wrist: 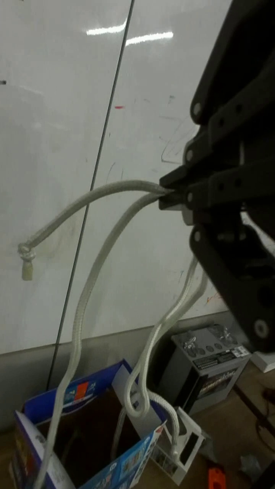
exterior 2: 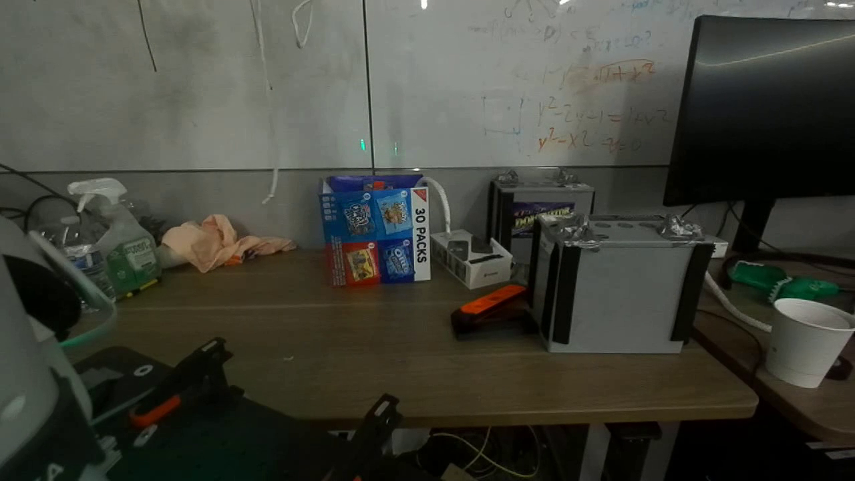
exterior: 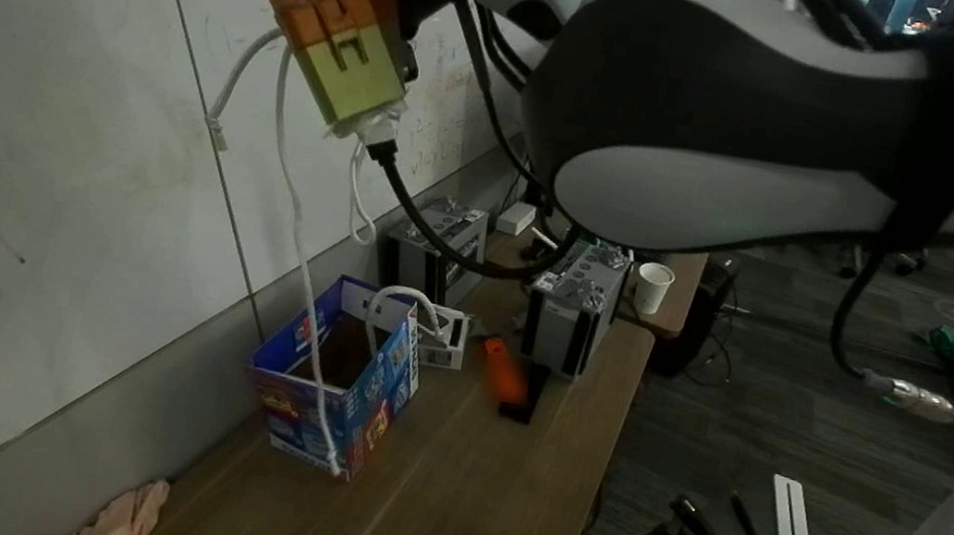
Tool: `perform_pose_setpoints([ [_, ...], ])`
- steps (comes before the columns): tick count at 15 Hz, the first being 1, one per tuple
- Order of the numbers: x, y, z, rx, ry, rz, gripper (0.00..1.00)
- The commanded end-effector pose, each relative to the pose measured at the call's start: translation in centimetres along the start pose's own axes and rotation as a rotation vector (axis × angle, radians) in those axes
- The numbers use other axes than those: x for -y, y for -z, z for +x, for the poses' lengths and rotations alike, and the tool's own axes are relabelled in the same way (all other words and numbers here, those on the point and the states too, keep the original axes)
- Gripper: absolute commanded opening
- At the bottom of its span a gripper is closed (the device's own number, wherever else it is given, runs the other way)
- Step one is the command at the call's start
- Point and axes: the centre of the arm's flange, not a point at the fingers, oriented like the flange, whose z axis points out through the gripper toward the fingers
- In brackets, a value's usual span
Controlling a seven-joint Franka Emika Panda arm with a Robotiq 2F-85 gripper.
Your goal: Place the white ropes inside the blue box then push the box to the left
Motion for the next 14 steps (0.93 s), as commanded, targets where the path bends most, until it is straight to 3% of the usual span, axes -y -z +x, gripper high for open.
perform_pose_setpoints([
  [1, 1.4, 0.9, -0.5, -0.089, -0.006, 0.065, 0.02],
  [10, 2.3, -7.2, 4.4, -0.255, 0.021, 0.033, 0.02],
  [14, 3.0, -8.6, 5.3, -0.285, 0.024, 0.022, 0.02],
])
